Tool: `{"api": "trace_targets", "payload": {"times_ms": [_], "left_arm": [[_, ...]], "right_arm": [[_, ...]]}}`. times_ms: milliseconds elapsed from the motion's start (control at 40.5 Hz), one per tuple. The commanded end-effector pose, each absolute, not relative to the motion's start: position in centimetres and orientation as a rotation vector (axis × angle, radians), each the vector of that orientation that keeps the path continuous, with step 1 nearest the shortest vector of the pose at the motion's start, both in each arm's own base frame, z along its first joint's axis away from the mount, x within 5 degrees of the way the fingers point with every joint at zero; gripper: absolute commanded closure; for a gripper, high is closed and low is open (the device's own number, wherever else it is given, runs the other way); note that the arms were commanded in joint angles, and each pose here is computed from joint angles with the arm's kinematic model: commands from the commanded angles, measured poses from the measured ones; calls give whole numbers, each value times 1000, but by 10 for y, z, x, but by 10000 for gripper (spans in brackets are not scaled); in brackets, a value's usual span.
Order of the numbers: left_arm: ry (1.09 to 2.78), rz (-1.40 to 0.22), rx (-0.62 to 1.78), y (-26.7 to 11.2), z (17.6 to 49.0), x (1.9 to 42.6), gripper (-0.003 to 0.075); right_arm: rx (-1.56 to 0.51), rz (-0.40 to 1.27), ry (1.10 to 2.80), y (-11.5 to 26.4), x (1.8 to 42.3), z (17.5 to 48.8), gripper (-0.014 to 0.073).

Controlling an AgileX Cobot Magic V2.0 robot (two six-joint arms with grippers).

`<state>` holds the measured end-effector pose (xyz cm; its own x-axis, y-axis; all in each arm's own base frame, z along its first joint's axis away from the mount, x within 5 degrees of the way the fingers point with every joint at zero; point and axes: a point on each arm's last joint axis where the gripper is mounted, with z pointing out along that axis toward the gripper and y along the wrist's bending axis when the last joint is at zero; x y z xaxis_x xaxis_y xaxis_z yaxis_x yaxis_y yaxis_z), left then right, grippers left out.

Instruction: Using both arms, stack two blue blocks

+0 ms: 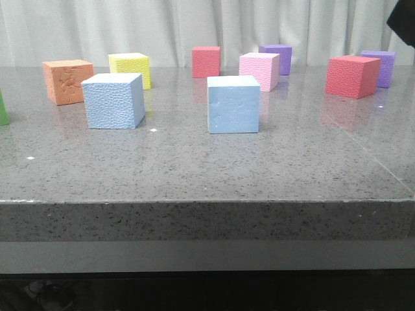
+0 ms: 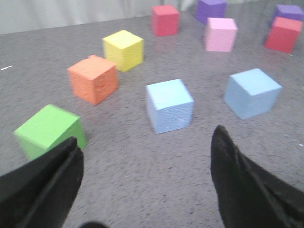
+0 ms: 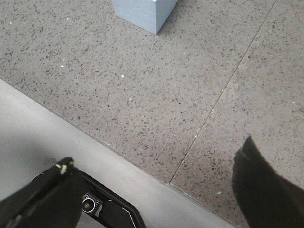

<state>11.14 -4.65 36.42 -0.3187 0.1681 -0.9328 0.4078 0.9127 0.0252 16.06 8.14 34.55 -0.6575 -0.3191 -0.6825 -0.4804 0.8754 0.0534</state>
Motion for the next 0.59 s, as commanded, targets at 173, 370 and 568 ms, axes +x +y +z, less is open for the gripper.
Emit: {"api": "trace_targets", "payload": {"times_ms": [173, 370, 568], "left_arm": [[1895, -278, 578, -92, 395, 171, 59], [2093, -289, 523, -119, 399, 225, 59], [2254, -276, 428, -143, 394, 277, 59]], "right_arm": [[-551, 304, 2278, 81, 161, 356, -48], [-551, 304, 2279, 81, 161, 356, -48], [-551, 304, 2279, 81, 161, 356, -48]]}}
